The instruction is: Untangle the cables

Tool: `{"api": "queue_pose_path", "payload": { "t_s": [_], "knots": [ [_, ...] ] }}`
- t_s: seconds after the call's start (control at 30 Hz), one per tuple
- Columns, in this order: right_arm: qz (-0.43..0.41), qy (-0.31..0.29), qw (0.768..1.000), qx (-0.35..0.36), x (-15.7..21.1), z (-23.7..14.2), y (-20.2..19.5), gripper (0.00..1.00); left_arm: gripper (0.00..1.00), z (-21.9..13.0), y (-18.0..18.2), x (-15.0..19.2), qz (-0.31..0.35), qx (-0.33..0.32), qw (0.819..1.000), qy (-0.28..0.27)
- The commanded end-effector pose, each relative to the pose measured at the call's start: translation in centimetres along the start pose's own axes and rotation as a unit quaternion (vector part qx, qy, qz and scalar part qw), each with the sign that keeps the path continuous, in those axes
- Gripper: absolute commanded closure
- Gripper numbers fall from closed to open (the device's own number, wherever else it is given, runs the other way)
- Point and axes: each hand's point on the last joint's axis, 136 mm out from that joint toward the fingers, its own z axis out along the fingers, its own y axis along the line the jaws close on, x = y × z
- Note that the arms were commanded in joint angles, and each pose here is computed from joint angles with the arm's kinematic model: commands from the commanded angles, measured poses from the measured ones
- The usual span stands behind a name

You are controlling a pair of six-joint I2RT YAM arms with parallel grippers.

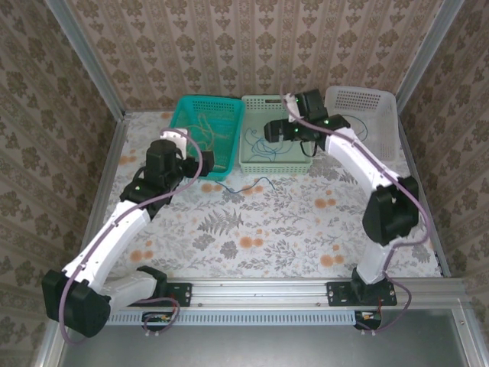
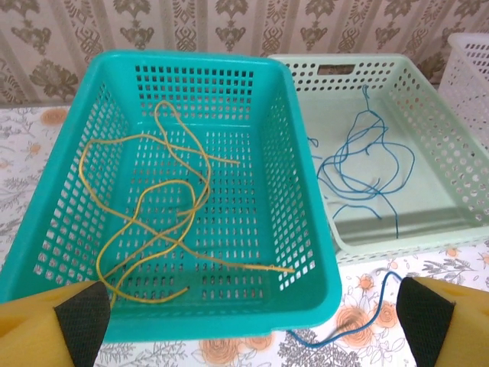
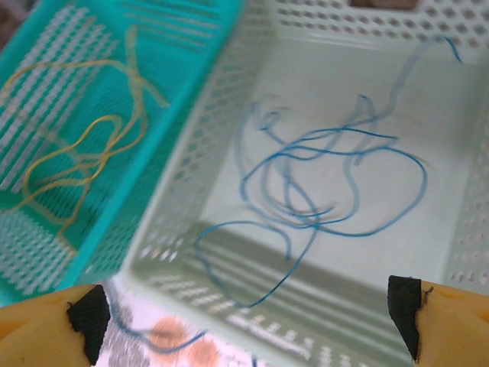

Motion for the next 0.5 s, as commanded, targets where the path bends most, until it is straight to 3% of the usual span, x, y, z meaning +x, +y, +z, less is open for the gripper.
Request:
{"api": "queue_pose_path", "payload": {
  "t_s": [0.0, 0.2, 0.37, 0.47],
  "knots": [
    [-0.086, 0.042, 0.995, 0.011, 4.3, -0.2, 1.9, 0.04, 0.00, -0.4, 1.3, 1.8, -0.023, -0.020, 0.999, 0.024],
    [0.112, 0.104, 0.988, -0.013, 10.3, -0.1, 3.1, 0.18, 0.00, -1.1, 2.7, 3.5, -0.041, -0.033, 0.998, 0.035],
    [0.275, 0.091, 0.957, -0.032, 12.7, 1.0, 4.6, 0.24, 0.00, -1.3, 3.0, 4.2, -0.043, -0.037, 0.998, 0.038],
    [0.309, 0.114, 0.944, -0.037, 14.5, 2.8, 6.9, 0.24, 0.00, -0.8, 2.8, 4.8, -0.052, -0.030, 0.997, 0.045]
  ]
}}
